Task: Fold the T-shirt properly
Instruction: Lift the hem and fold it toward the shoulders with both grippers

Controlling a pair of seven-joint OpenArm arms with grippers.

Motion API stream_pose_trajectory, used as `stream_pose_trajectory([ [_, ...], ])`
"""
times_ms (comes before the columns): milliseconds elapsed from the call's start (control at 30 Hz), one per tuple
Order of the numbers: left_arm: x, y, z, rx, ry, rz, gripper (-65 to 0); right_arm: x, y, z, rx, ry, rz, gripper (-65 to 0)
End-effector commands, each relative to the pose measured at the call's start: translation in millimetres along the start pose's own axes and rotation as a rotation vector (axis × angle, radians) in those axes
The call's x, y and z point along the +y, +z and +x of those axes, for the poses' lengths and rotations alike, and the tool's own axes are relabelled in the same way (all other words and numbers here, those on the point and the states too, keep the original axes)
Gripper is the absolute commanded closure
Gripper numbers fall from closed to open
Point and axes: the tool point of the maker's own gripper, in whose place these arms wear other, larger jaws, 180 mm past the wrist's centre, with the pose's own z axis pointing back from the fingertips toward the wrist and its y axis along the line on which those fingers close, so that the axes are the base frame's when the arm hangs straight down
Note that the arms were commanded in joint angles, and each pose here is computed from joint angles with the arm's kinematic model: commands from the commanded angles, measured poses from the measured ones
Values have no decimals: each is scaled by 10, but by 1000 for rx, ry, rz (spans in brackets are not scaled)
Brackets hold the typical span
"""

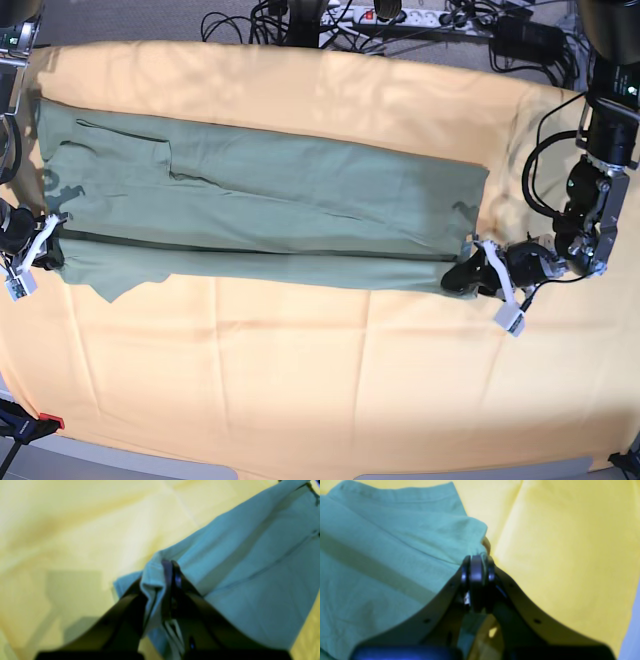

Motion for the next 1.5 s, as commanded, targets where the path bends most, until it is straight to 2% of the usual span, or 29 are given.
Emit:
stream_pose_trajectory([
  [0, 8, 104, 280, -60, 1, -14, 0, -186, 120, 182, -34, 21, -38, 0],
  [100, -129, 125, 311, -22, 75, -96, 0, -201, 147, 184, -14, 15, -34, 0],
  [200, -179, 149, 294, 10, 94, -127, 0, -184, 169, 159, 7, 0, -15, 0],
  [333, -201, 154, 147, 92, 92, -135, 0, -178, 171, 49, 68, -3, -13, 0],
  [500, -199, 184, 130, 103, 98, -139, 0, -185, 173, 80, 60, -4, -14, 0],
  [700, -281, 232, -67, 218, 113, -179, 0, -178, 171, 60, 66, -5, -12, 0],
  [833, -280, 235, -80, 225, 111, -179, 0, -178, 171, 59, 67, -4, -12, 0],
  [867, -279, 234, -75, 223, 111, -178, -36, -182, 173, 61, 67, -4, -13, -24],
  [967, -266, 245, -83, 226, 110, -173, -301, -229, 201, 72, 69, 4, -24, -295],
  [1000, -259, 252, -83, 226, 110, -171, -360, -254, 217, 90, 66, 6, -28, -361],
  [1033, -254, 255, -78, 223, 110, -169, -377, -281, 235, 108, 63, 9, -33, -382],
  [1133, -214, 259, -80, 222, 100, -149, -375, -378, 309, 215, 24, -29, -48, -381],
  [1333, -203, 257, -98, 231, 95, -143, -375, -270, 341, 573, -124, -133, 40, -381],
  [1367, -202, 258, -102, 232, 94, -142, -375, -271, 330, 608, -135, -145, 37, -380],
  [1467, -199, 258, -102, 233, 93, -141, -375, -413, 297, 588, -98, -142, -52, -379],
])
